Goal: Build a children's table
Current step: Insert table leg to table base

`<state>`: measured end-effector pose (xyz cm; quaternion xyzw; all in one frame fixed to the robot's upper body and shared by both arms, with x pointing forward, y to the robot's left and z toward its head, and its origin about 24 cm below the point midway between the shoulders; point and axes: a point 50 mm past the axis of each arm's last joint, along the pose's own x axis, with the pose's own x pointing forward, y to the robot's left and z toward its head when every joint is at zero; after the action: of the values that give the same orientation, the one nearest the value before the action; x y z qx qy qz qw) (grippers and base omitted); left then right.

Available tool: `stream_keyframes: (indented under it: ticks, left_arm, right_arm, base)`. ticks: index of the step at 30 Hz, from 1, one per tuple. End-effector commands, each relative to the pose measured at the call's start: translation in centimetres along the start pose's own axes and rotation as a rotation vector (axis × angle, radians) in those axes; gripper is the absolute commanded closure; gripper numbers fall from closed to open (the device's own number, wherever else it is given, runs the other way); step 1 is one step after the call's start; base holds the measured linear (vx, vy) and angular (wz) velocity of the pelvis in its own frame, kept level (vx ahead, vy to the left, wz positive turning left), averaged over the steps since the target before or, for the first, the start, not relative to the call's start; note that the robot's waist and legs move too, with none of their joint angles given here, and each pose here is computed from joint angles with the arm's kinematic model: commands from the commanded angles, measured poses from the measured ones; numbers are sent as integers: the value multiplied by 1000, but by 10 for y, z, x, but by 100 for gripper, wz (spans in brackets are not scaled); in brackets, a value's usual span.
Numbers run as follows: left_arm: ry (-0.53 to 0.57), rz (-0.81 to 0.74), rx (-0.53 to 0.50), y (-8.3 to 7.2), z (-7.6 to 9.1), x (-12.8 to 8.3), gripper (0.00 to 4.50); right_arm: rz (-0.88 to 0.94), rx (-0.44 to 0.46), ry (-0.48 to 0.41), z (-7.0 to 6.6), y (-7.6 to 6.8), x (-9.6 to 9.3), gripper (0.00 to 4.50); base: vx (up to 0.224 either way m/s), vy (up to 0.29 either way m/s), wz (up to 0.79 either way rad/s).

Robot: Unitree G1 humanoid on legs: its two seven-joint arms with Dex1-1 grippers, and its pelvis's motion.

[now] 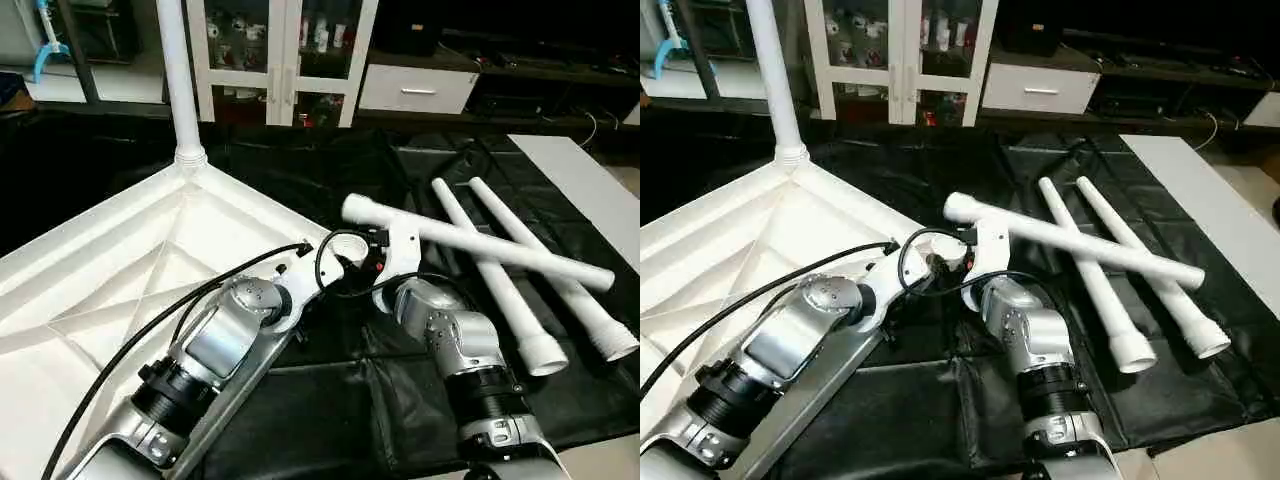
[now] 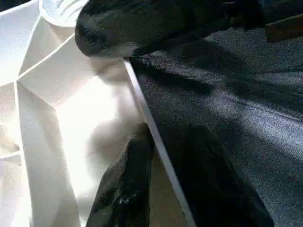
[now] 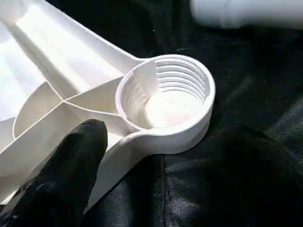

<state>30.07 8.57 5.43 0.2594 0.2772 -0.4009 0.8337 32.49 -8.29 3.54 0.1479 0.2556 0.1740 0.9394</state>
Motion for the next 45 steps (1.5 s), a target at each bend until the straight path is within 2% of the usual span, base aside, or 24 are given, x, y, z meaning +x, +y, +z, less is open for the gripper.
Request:
stream_keyframes:
  ticks: [1, 9, 10, 12, 14, 17, 19, 23, 29, 34, 35, 37, 42, 43, 45]
  left_arm:
    - [29, 2, -14, 1, -10, 0, 362]
    - [11, -11, 97, 2, -15, -2, 363]
    - [-7, -16, 128, 2, -16, -2, 363]
    - [-32, -22, 178, 3, -16, -3, 364]
    - [-74, -54, 224, 0, -14, -4, 365]
    - [-94, -107, 373, -4, -18, -6, 368]
    - [-92, -115, 403, -4, -20, -6, 368]
    - [-132, -194, 523, -10, -26, -7, 368]
    - [-219, -279, 594, -16, -29, -13, 368]
    - [-293, -371, 642, -23, -33, -21, 368]
    - [-312, -407, 674, -22, -39, -27, 368]
    - [-318, -415, 681, -21, -41, -29, 368]
    - [-348, -398, 650, -4, -47, -43, 368]
    - [-354, -394, 638, -2, -47, -44, 313]
    - [-355, -422, 582, 4, -48, -50, 299]
  right_arm:
    - [-17, -14, -5, 1, -6, -4, 34]
    - [41, -36, -151, 30, -2, -15, 34]
    - [50, -37, -212, 42, -2, -20, 34]
    - [56, -16, -274, 55, -2, -25, 34]
    - [38, -25, -325, 66, -6, -29, 34]
    - [-38, -50, -354, 78, -21, -34, 34]
    - [-59, -63, -347, 79, -25, -34, 34]
    - [-159, -156, -207, 61, -46, -33, 34]
    - [-239, -124, -174, 52, -61, -36, 34]
    - [-243, -127, -164, 51, -64, -37, 34]
    - [-247, -134, -158, 51, -65, -37, 34]
    - [-248, -136, -156, 51, -66, -37, 34]
    - [-254, -127, -169, 56, -67, -39, 34]
    - [-256, -124, -170, 56, -68, -39, 34]
    - [-261, -120, -168, 56, -69, -39, 34]
  base:
    - [0, 0, 0]
    - [0, 0, 0]
    - [0, 0, 0]
    - [0, 0, 0]
    - [0, 0, 0]
    - [0, 0, 0]
    - [0, 0, 0]
    - [0, 0, 0]
    - [0, 0, 0]
    - [0, 0, 0]
    - [0, 0, 0]
    - [0, 0, 0]
    - [0, 0, 0]
    - [0, 0, 0]
    - [0, 0, 0]
